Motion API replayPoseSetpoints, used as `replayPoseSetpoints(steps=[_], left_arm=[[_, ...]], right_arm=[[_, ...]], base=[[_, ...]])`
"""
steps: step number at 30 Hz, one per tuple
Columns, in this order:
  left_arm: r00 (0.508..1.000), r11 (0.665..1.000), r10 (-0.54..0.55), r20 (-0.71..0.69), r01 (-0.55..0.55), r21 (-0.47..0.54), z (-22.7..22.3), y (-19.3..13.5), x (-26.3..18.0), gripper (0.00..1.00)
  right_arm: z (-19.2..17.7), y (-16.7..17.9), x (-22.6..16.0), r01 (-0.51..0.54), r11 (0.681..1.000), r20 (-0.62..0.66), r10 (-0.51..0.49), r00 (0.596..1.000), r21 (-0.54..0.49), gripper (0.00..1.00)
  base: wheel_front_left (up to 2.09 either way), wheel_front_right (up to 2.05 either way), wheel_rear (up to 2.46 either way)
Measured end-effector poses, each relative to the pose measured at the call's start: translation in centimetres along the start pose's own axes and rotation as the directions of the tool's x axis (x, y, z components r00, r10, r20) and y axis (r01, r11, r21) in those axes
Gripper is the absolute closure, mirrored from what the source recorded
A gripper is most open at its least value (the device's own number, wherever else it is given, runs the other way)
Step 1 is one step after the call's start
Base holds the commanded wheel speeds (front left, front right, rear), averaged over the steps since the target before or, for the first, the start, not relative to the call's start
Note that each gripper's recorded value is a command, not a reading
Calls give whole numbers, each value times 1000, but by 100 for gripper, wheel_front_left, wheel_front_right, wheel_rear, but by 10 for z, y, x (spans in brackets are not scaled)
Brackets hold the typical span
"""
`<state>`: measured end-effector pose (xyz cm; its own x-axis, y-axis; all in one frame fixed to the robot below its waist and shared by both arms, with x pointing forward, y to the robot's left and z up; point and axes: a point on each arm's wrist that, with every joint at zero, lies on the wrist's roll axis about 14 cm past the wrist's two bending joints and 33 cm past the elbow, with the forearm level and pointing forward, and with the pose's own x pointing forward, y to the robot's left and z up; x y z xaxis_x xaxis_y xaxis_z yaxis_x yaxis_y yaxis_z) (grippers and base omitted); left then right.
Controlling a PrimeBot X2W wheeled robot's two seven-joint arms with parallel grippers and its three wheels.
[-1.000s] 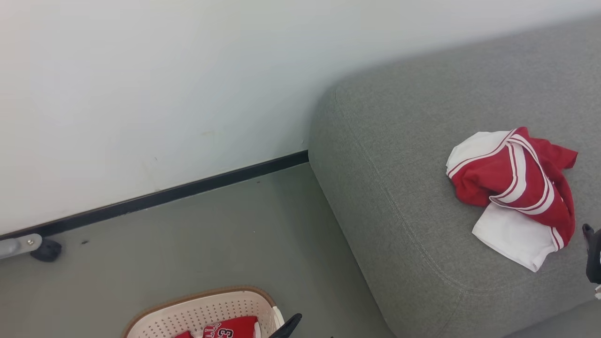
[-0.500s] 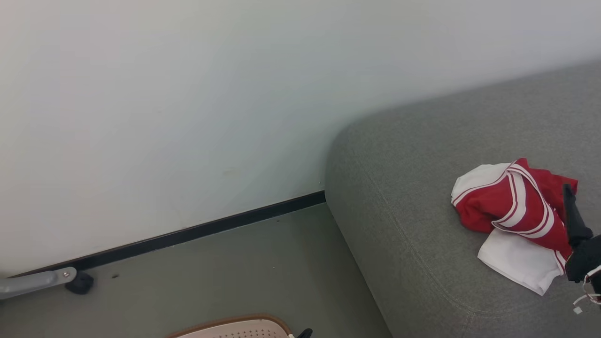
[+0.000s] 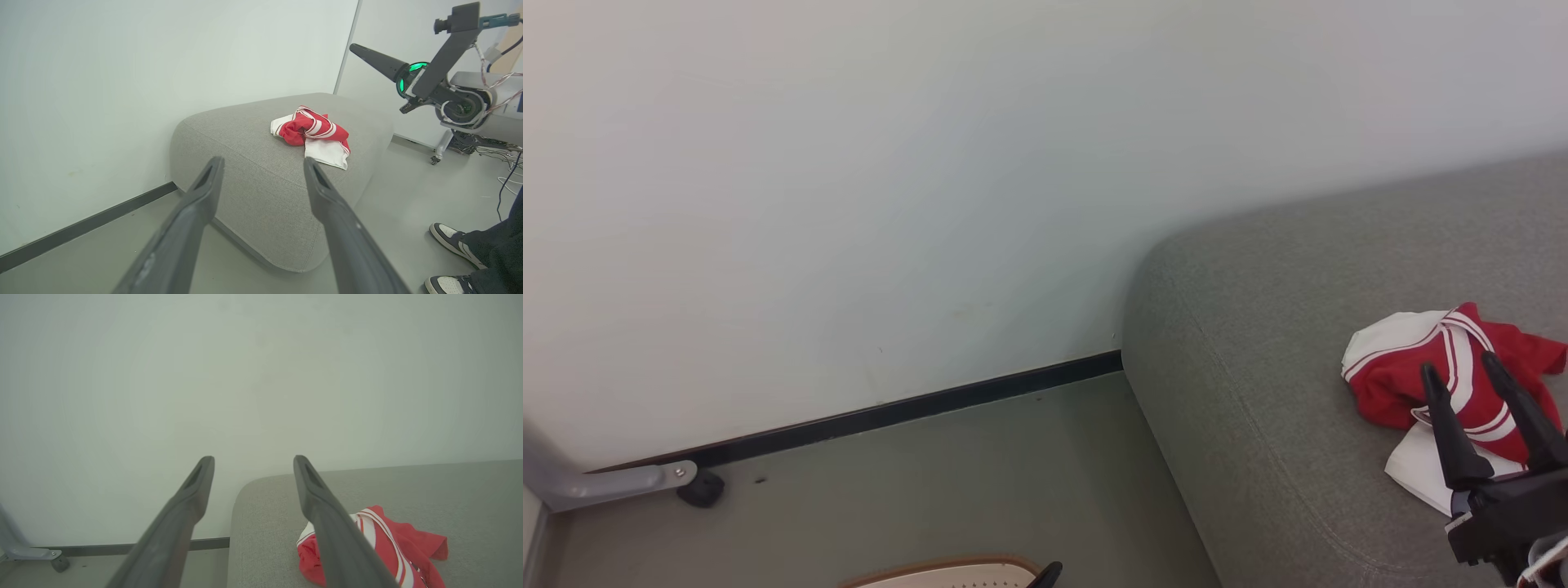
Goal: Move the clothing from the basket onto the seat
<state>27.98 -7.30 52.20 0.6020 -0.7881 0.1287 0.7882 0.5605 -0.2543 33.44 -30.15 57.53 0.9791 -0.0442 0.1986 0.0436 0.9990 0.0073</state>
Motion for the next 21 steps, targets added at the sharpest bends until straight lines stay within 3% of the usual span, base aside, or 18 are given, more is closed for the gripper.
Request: replayPoseSetpoints(steps=[21], left_arm=[[991, 992, 127, 33, -128, 7, 8, 28, -17, 0]], right_arm=[[11, 77, -3, -163, 966, 93, 146, 985, 200, 0]], base=[[0, 0, 0]])
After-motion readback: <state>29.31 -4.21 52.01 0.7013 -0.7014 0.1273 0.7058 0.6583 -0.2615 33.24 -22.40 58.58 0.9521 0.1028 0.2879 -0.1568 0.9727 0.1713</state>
